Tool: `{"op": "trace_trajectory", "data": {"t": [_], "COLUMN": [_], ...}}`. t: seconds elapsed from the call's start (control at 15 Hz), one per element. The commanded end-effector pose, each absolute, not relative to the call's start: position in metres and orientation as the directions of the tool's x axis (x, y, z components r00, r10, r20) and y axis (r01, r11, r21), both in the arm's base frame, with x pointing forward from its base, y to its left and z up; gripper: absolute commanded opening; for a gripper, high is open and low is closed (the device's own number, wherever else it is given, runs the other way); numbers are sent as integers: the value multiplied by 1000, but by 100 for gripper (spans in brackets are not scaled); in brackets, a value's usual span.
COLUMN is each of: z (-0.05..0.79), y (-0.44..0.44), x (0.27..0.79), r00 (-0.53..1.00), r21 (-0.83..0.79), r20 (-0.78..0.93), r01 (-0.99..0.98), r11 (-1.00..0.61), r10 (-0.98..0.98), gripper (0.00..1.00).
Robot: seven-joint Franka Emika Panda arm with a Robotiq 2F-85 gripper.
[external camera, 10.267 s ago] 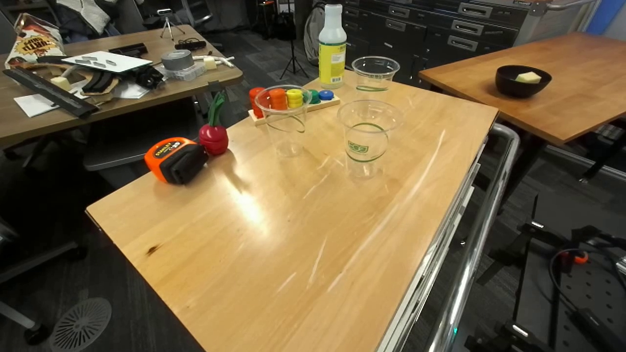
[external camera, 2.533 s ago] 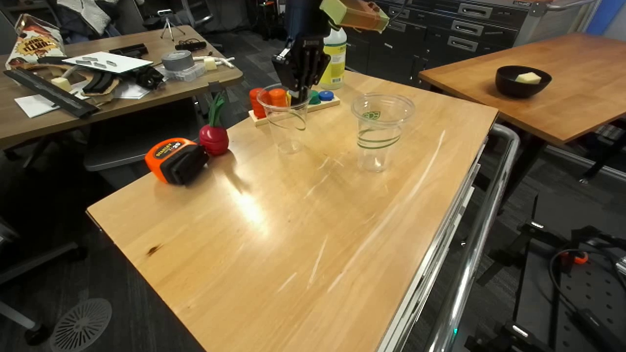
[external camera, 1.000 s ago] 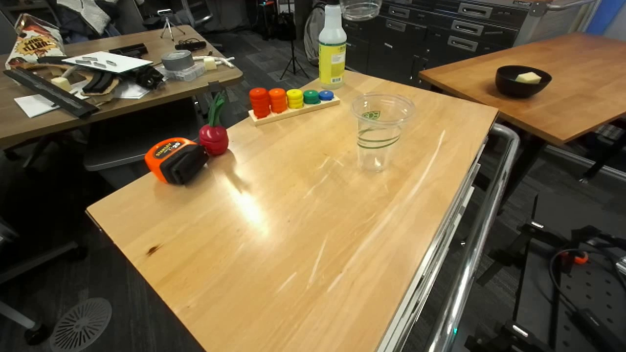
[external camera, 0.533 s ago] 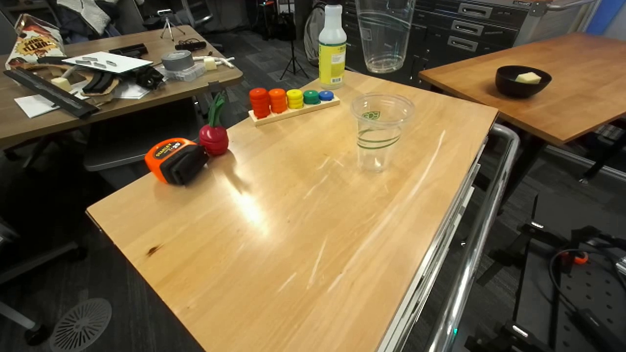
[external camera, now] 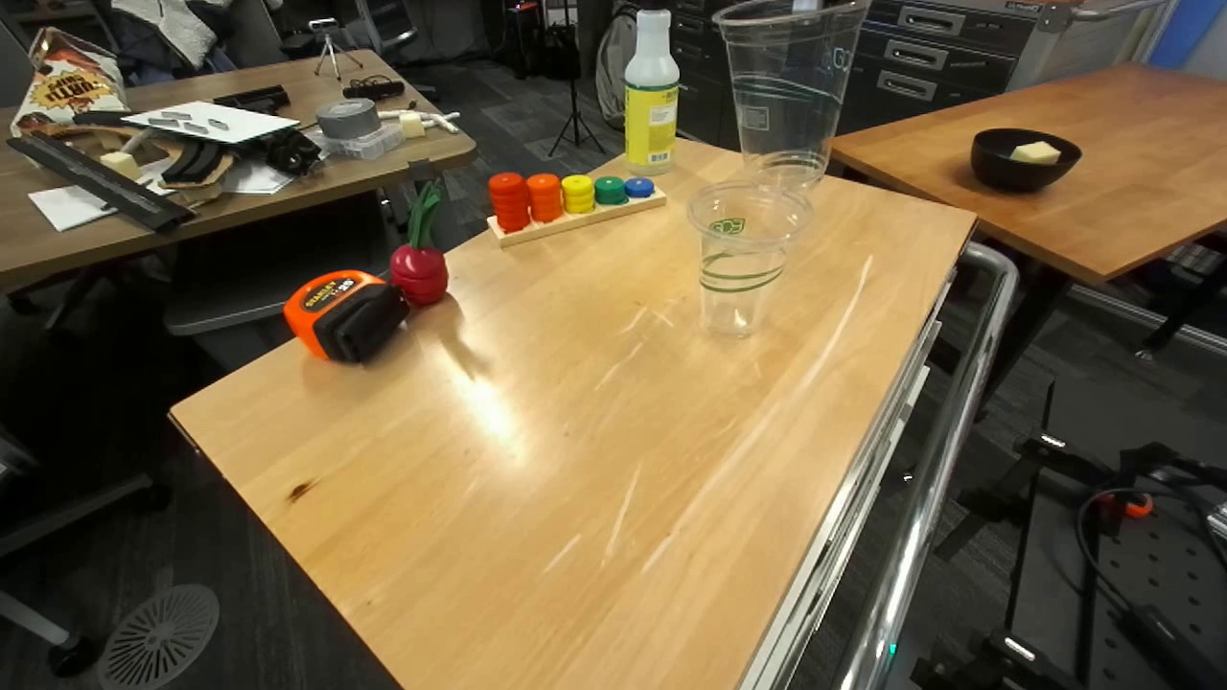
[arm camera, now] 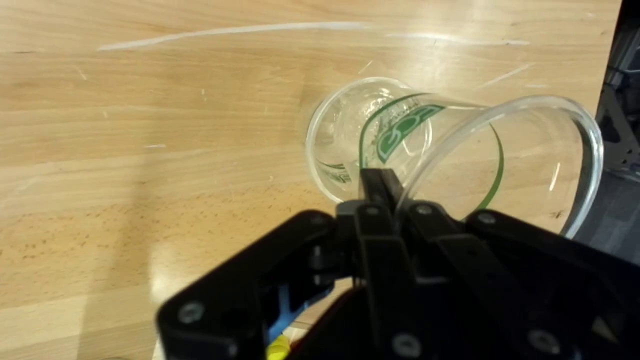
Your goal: Stack the three clear cups together
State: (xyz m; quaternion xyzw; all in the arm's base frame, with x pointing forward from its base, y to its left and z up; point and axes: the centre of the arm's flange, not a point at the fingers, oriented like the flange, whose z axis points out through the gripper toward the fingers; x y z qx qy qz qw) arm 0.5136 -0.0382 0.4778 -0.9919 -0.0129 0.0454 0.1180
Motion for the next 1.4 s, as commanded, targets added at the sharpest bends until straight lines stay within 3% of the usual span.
{"op": "trace_trajectory", "data": {"t": [0.0, 0.93, 1.0, 1.13, 1.33], "z": [473, 432, 430, 425, 423], "y": [-39, -39, -38, -38, -39], "x": [502, 505, 504, 502, 501], "r00": [996, 983, 981, 980, 977], "r21": [-295, -311, -312, -310, -299], "r20": [-46, 32, 31, 35, 64], "r01": [65, 181, 189, 197, 212], "r11": [-953, -933, -931, -930, -930], "r10": [82, 180, 189, 196, 202], "gripper": [1, 1, 28, 36, 58]}}
